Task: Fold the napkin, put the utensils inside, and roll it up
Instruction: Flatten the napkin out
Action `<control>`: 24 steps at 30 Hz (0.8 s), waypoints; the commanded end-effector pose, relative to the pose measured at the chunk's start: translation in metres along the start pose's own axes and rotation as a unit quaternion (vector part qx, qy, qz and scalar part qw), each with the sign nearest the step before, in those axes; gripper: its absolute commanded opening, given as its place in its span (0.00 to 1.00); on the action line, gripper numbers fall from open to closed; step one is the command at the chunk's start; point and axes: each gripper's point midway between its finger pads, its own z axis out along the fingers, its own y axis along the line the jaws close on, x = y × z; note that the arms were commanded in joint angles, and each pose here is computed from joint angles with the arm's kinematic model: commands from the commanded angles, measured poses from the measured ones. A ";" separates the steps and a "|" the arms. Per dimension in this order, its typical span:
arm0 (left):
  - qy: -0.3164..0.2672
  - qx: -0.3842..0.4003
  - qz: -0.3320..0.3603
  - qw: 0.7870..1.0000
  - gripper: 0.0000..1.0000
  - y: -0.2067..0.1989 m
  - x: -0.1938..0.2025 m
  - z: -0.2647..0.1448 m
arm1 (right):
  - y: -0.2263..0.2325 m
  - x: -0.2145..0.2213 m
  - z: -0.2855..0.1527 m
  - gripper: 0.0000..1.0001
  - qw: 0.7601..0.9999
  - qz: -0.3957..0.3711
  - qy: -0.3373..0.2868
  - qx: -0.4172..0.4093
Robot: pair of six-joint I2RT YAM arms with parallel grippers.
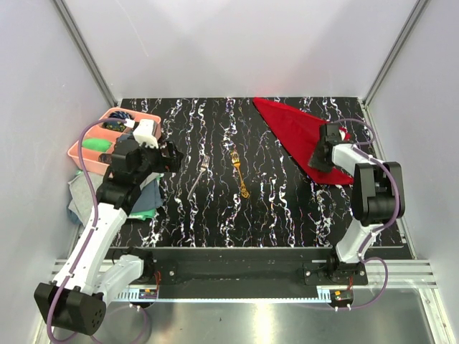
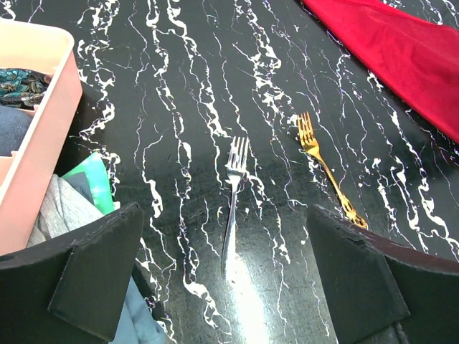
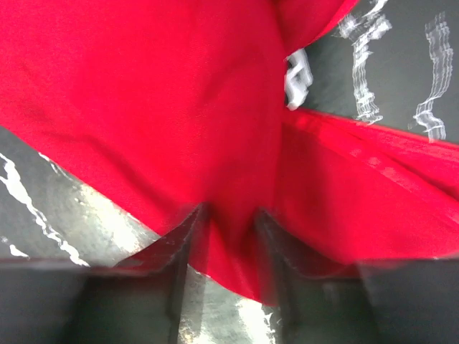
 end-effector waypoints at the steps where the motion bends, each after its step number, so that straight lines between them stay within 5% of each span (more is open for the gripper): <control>1: -0.015 0.005 0.005 1.000 0.99 -0.003 -0.009 0.001 | 0.022 0.009 0.002 0.24 0.998 -0.006 0.038 -0.057; 3: -0.014 0.007 0.004 1.000 0.99 -0.003 -0.009 0.001 | 0.044 0.020 -0.005 0.03 0.995 -0.005 0.046 -0.093; 8: -0.010 0.015 0.000 1.000 0.99 -0.006 -0.008 0.003 | 0.103 0.060 -0.026 0.01 0.982 -0.034 0.084 -0.164; 11: -0.005 0.018 -0.001 1.000 0.99 -0.007 -0.006 0.005 | 0.124 0.070 -0.041 0.17 0.975 -0.043 0.096 -0.195; 13: -0.001 0.021 0.000 1.000 0.99 -0.008 -0.003 0.006 | 0.123 0.055 -0.055 0.35 0.978 -0.040 0.071 -0.194; 16: 0.003 0.031 0.002 1.000 0.99 -0.012 -0.002 0.007 | 0.096 0.011 -0.066 0.49 0.986 -0.017 0.020 -0.166; 24: 0.020 0.058 -0.001 0.998 0.99 -0.022 0.004 0.013 | -0.002 -0.072 -0.012 0.43 0.995 0.070 -0.011 -0.072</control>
